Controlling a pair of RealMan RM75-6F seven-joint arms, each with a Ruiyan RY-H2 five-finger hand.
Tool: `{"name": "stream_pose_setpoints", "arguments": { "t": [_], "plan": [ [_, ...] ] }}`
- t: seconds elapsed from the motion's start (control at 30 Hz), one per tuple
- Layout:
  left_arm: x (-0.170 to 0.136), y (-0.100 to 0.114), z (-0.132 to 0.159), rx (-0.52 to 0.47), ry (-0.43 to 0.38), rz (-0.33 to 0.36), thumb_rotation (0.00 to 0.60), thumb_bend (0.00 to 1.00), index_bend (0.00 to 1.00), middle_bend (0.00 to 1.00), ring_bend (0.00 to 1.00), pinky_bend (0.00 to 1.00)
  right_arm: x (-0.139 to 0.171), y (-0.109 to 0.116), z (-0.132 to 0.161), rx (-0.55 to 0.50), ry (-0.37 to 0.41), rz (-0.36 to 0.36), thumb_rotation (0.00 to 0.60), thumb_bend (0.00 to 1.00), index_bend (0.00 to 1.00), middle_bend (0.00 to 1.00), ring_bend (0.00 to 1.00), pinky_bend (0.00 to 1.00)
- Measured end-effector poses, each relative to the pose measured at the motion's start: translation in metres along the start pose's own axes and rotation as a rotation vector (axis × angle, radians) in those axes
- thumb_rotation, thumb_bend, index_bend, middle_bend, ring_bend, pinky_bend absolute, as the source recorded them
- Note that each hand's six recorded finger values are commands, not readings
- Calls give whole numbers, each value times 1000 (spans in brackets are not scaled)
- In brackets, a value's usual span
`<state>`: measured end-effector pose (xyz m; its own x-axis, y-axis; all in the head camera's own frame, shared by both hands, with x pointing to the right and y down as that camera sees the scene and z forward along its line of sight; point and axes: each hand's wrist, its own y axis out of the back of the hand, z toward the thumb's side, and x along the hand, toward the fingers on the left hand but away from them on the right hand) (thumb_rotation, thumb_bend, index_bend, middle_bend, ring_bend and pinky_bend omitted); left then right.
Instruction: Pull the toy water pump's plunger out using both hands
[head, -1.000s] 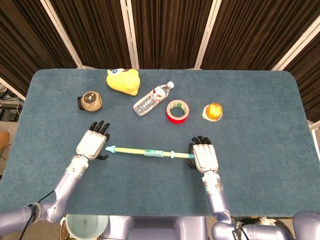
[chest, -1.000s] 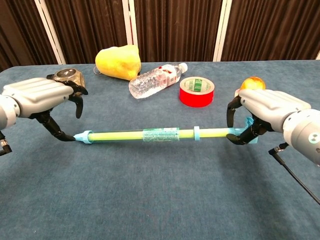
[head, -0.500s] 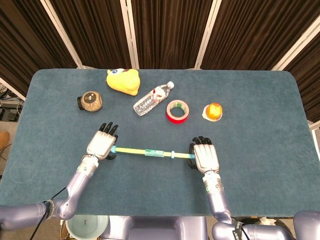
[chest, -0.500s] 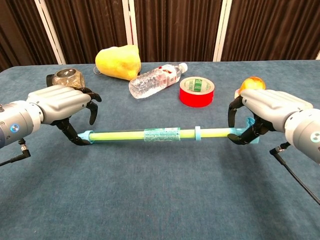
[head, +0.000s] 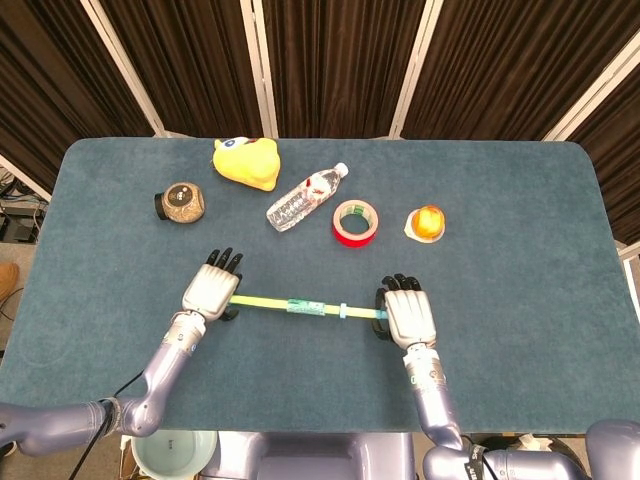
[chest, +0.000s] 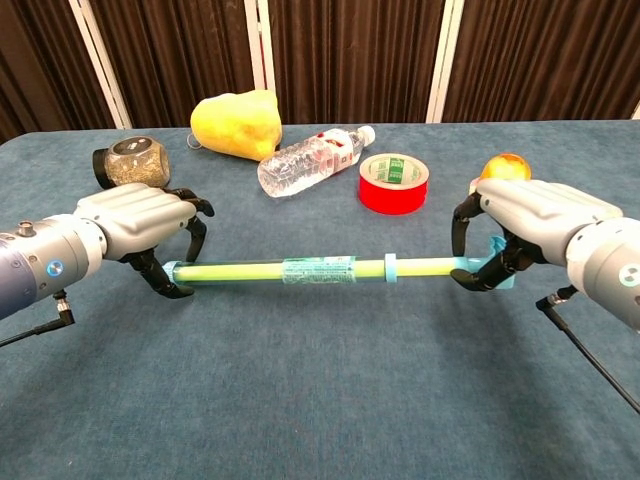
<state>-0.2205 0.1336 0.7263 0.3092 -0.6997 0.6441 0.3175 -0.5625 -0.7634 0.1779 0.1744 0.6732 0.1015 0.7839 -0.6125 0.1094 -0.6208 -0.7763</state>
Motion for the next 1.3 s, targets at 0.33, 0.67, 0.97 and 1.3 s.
{"name": "stream_pose_setpoints", "arguments": {
  "t": [0.33, 0.67, 0.97, 1.3],
  "plan": [
    [-3, 4, 1, -17, -9, 18, 600, 308, 531, 102, 6, 111, 4, 2, -7, 5, -11, -5, 600, 481, 739, 254, 161, 159],
    [-21, 31, -9, -47, -32, 71, 600, 308, 541, 102, 6, 110, -1, 12, -21, 16, -43, -28, 600, 481, 746, 254, 163, 159],
    [-35, 44, -21, -44, -37, 95, 600, 308, 541, 103, 6, 110, -4, 16, -33, 30, -68, -39, 600, 482, 751, 256, 163, 159],
    [-58, 46, -31, -57, -55, 89, 600, 308, 547, 108, 6, 110, -7, 26, -60, 49, -116, -63, 600, 483, 755, 256, 163, 159]
  ]
}}
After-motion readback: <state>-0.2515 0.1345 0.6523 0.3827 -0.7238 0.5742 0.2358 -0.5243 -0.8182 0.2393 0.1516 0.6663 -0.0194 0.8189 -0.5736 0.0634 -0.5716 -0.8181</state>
